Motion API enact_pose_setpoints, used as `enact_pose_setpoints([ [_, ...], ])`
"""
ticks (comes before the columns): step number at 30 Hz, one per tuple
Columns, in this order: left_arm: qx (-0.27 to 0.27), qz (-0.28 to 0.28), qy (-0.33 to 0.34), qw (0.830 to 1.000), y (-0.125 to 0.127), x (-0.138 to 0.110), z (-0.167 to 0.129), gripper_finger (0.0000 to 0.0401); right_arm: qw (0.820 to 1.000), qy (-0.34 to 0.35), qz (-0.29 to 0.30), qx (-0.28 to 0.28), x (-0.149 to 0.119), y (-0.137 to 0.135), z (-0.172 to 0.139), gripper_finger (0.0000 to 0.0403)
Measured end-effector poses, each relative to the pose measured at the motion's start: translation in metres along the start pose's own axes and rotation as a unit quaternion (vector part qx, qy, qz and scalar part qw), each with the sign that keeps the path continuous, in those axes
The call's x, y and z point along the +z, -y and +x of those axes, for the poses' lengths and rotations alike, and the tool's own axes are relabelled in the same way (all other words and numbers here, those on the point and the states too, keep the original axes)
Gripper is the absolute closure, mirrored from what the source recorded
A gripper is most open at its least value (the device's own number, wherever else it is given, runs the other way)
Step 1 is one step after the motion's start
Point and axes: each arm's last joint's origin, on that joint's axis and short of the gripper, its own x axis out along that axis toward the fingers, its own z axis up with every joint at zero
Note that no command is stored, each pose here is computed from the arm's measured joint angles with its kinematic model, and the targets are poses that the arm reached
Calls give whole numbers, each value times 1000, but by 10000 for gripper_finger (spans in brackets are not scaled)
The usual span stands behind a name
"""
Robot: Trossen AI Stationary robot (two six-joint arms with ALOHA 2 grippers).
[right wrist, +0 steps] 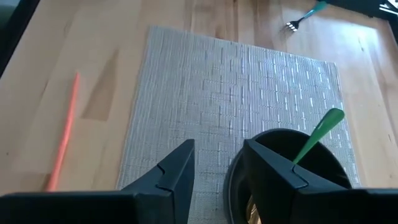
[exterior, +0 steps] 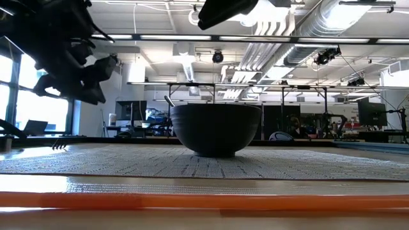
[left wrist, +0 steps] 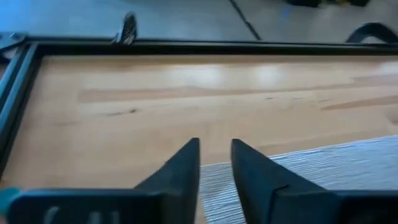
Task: Pick & Place Utensil
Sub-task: Put the blue fork into the black bowl on the gray mat
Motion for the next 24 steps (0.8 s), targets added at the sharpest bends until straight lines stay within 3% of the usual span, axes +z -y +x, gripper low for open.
enact_pose_setpoints([
  [5, 16, 4, 7, 1000, 2, -7, 5, 230, 1000, 1, 7, -6, 1, 6, 2, 273],
  [8, 30, -39, -9, 999, 2, -11, 10, 207, 1000, 5, 9, -7, 2, 7, 3, 273],
  [13, 104, -64, -92, 988, -4, -16, 34, 201, 1000, 15, 9, -5, 4, 7, 3, 274],
  [17, 167, -74, -117, 976, -10, -22, 51, 201, 1000, 19, 2, -4, 5, 7, 3, 274],
  [24, 193, -78, -150, 967, -13, -29, 56, 201, 1000, 15, -8, -4, 4, 7, 3, 274],
])
